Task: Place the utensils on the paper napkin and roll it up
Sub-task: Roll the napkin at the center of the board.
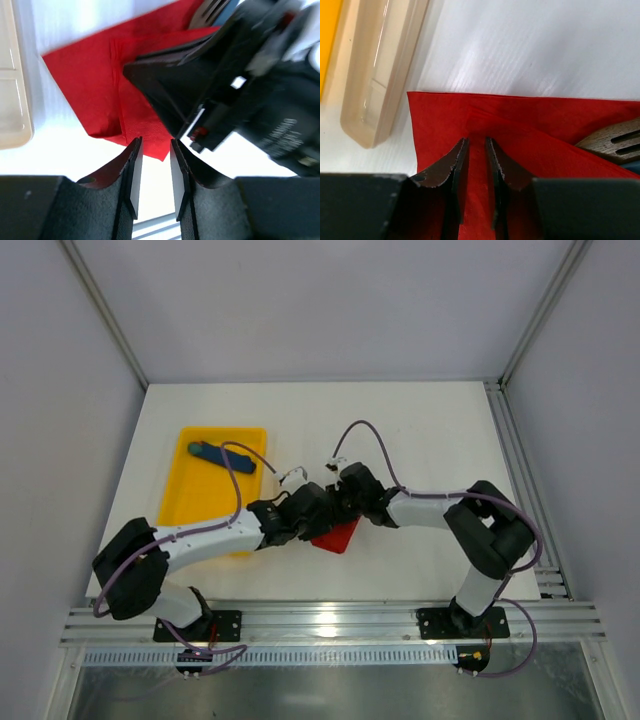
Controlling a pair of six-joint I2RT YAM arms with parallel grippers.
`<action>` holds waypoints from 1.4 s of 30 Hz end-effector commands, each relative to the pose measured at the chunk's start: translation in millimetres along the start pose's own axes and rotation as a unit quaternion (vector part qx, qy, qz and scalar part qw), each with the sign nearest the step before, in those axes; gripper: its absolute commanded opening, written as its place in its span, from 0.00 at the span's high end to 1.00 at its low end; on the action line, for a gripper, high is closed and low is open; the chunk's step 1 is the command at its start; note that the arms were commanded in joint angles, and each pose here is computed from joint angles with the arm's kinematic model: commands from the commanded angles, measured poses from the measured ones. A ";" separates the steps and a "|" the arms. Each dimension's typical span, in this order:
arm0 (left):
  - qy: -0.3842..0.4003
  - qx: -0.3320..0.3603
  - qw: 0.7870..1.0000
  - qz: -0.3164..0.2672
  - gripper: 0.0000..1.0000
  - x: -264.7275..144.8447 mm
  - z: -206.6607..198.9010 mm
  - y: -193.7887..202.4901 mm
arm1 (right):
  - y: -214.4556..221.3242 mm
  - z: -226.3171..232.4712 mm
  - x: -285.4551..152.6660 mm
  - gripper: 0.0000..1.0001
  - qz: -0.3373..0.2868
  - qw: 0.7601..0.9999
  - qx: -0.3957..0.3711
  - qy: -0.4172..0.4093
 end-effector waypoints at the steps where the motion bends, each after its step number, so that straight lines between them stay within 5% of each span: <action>1: 0.018 0.016 0.998 -0.055 0.67 -24.5 -15.6 -24.5 | 13.0 -12.2 -13.8 0.73 0.024 0.999 -0.029 -0.001; 6: 0.017 0.031 0.997 -0.071 0.69 -23.6 -15.9 -36.8 | 19.6 -13.0 -23.9 0.73 0.022 0.998 -0.048 -0.019; 22: 0.050 0.073 0.996 -0.014 0.99 37.3 -23.8 -22.2 | 35.6 -13.3 -32.9 0.73 -0.003 0.999 -0.025 -0.041; 42: -0.028 0.062 0.998 0.005 1.00 63.2 15.3 -1.0 | 27.0 -8.2 -39.1 0.72 -0.027 0.998 -0.016 -0.046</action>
Point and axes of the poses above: each gripper's point midway between its finger pads, its own x axis out along the fingers, its own z axis along the line the jaws close on, y = z × x, the point moved 8 cm from there along -x, back along the fingers
